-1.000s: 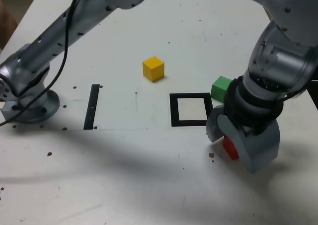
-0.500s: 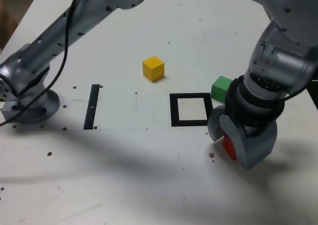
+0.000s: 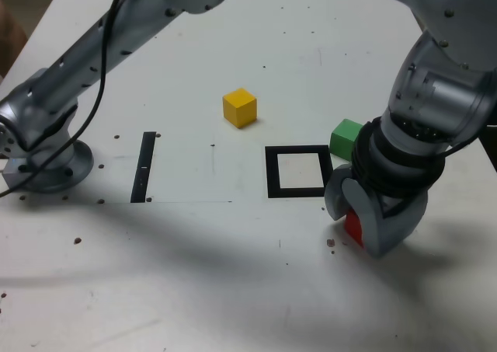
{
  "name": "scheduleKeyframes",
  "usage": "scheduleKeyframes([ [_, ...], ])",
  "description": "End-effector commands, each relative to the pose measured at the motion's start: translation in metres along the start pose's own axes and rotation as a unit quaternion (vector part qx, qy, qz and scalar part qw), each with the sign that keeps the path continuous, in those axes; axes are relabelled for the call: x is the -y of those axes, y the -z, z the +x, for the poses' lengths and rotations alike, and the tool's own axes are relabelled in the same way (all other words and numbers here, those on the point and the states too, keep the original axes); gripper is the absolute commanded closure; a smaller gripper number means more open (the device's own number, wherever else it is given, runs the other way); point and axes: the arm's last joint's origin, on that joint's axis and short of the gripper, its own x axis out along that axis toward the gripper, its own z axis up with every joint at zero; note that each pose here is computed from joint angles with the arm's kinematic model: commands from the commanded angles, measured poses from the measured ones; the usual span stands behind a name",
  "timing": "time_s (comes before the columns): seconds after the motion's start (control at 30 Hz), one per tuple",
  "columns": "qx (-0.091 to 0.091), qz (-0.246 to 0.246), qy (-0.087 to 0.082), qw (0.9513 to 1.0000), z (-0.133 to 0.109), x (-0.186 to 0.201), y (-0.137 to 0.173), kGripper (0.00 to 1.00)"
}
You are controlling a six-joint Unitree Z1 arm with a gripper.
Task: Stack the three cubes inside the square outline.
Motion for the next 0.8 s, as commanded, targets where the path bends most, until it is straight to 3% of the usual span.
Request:
scheduleKeyframes([
  [0.0, -0.002, -0.002, 0.0, 1.0, 0.001, 0.0, 0.0, 0.61],
  [0.47, 0.012, -0.077, 0.02, 0.9967, -0.031, -0.005, 0.033, 0.61],
  [0.6, 0.006, -0.122, 0.032, 0.992, -0.038, -0.007, 0.053, 0.61],
  [0.77, -0.001, -0.192, 0.055, 0.9798, -0.04, -0.011, 0.082, 0.61],
])
